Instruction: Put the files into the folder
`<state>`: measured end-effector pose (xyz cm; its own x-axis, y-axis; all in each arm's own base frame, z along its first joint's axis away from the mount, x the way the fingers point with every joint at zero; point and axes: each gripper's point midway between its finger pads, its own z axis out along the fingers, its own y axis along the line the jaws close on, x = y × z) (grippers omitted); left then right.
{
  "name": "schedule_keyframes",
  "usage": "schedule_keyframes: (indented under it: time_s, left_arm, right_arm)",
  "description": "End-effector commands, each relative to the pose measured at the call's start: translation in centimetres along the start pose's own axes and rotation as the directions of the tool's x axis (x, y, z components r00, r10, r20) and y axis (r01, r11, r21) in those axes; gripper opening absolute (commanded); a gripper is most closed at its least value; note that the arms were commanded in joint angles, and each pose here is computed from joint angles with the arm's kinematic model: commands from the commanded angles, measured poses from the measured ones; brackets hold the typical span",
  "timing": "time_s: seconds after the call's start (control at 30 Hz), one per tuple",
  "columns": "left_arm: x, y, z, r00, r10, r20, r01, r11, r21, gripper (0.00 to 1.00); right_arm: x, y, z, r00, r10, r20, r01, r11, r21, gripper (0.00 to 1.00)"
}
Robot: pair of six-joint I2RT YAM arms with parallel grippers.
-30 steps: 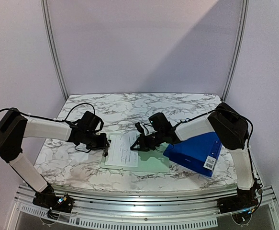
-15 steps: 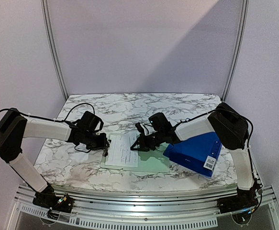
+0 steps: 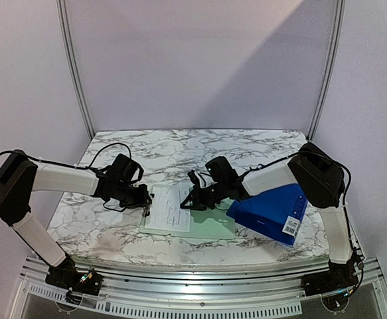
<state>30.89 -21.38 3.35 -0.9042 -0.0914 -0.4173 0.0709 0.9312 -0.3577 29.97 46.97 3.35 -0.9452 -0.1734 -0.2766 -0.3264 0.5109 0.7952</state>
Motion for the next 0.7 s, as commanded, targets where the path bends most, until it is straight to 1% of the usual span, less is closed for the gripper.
schedule_keyframes:
  time_s: [0.0, 0.67]
  left_arm:
    - [4.18, 0.71, 1.24, 0.988, -0.033, -0.15, 0.036, 0.999, 0.013, 0.0]
    - [4.57, 1.2, 1.41, 0.987, -0.038, -0.153, 0.039, 0.999, 0.004, 0.0]
  right_arm:
    - [1.45, -0.78, 0.55, 0.999, 0.04, -0.027, -0.038, 0.998, 0.05, 0.0]
    - [1.58, -1.29, 0.66, 0.997, 0.071, -0.01, -0.07, 0.995, 0.073, 0.0]
